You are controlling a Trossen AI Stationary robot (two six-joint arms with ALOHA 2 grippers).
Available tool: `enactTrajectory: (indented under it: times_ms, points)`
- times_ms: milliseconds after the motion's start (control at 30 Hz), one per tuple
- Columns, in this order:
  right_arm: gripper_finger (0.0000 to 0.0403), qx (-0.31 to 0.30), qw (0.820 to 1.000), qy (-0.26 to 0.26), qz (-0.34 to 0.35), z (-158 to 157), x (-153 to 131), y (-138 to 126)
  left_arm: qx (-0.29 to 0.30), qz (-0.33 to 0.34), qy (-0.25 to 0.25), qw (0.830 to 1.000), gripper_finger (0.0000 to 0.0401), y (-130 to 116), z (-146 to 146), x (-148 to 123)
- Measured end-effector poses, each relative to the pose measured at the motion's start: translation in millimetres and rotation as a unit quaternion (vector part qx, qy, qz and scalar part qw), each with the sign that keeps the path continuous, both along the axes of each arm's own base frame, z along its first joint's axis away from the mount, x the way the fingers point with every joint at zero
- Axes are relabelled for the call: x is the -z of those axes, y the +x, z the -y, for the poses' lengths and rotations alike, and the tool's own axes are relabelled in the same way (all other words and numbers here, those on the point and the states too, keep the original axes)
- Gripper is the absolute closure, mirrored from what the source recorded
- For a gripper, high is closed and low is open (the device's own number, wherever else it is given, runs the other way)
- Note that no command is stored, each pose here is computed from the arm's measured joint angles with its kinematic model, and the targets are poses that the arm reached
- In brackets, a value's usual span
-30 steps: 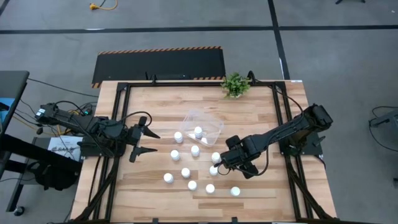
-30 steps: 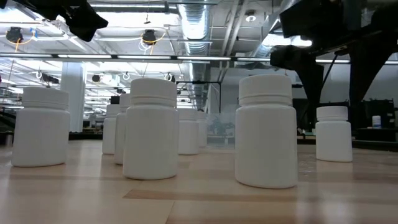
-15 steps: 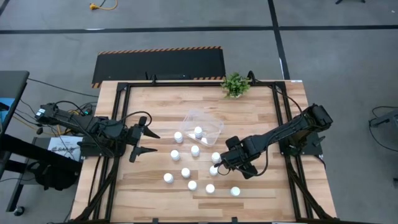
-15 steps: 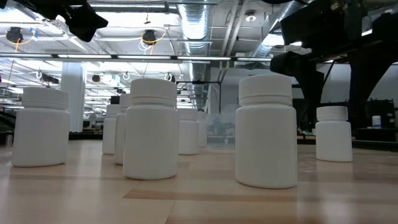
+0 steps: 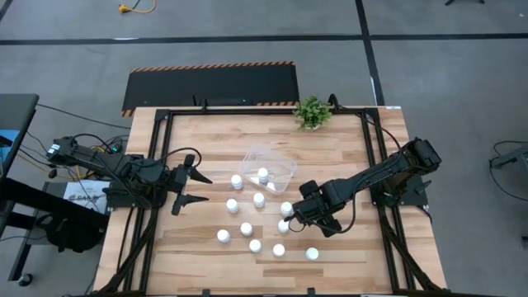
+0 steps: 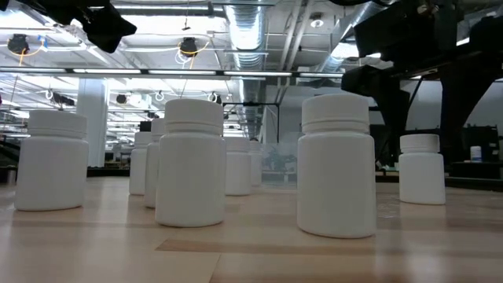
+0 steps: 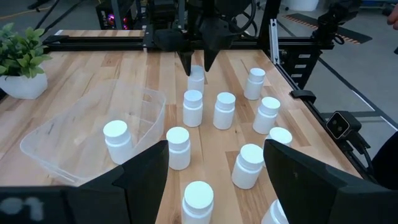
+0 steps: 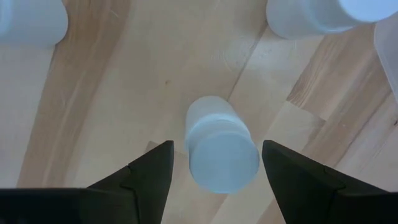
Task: Pick and place pill bottles into a basket
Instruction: Put the pill bottle into the bin
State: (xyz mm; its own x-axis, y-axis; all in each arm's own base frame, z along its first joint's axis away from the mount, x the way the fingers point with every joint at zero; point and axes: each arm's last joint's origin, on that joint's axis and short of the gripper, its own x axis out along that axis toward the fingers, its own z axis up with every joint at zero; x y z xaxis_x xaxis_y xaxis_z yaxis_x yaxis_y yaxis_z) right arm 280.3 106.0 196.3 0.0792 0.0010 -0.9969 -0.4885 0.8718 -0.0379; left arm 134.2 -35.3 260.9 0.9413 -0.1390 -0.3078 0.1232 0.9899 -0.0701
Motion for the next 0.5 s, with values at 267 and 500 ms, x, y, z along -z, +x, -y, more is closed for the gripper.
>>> enactTrajectory:
  times_ms: [267, 500]
  points:
    - [0.0206, 0.023, 1.000, 0.002, 0.001, 1.9, 0.0, 1.0, 0.000, 0.000, 0.000, 1.000, 0.0150, 0.0, 0.0, 0.0]
    - [0.0238, 0.029, 1.000, 0.002, 0.001, 3.7, -0.1, 1.7, 0.004, 0.000, -0.001, 1.000, 0.0150, -0.1, 0.2, 0.0]
